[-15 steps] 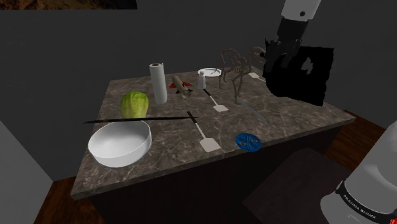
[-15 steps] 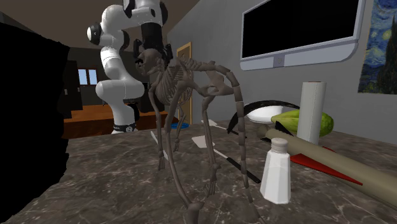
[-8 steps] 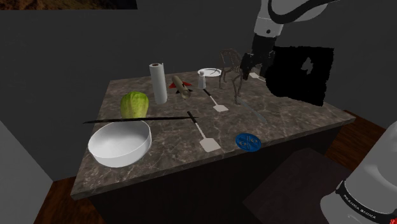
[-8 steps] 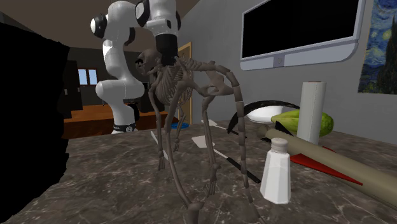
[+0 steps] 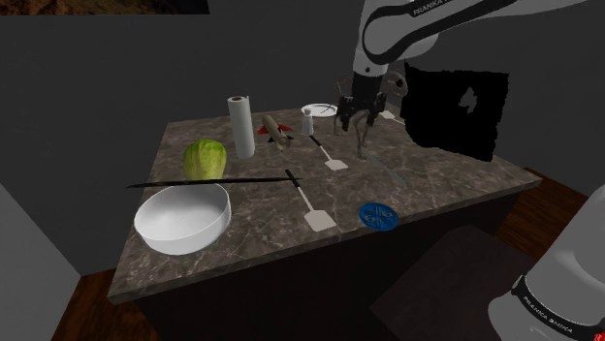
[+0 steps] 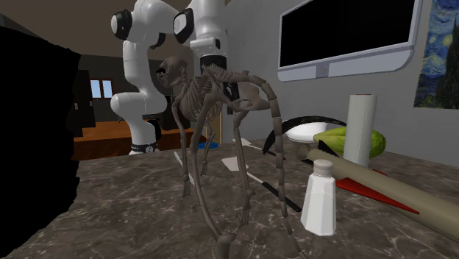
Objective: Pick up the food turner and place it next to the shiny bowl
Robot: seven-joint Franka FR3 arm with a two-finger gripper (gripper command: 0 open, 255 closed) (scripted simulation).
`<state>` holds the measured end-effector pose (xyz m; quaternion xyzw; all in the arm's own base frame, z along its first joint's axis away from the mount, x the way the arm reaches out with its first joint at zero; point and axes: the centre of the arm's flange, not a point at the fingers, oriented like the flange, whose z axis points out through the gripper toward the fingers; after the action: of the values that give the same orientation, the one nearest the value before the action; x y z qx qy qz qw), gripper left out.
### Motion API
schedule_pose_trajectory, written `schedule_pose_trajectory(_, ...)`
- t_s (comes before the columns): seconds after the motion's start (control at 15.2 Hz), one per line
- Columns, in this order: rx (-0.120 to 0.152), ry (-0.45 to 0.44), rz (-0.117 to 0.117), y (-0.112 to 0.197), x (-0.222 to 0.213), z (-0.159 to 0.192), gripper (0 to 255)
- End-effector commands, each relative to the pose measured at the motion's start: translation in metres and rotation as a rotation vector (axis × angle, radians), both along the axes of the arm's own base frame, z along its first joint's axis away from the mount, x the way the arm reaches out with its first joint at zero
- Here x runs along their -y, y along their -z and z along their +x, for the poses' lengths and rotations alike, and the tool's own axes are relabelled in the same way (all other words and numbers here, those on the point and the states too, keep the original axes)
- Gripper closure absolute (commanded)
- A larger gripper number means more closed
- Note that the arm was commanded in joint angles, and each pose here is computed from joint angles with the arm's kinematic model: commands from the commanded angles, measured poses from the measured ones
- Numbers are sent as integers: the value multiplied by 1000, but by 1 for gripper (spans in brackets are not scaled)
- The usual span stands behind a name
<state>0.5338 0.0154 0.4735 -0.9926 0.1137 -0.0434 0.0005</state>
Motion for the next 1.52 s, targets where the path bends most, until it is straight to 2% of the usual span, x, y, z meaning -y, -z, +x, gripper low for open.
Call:
schedule_pose_trajectory(0.0, -3, 19, 0, 14, 0, 26, 0)
schedule_pose_trajectory(0.73, -22, 117, -4, 94, 2, 150, 0)
schedule_pose_trajectory(1.25, -22, 118, -4, 135, 3, 154, 0)
schedule_pose_trajectory(1.45, -22, 118, -4, 135, 3, 154, 0)
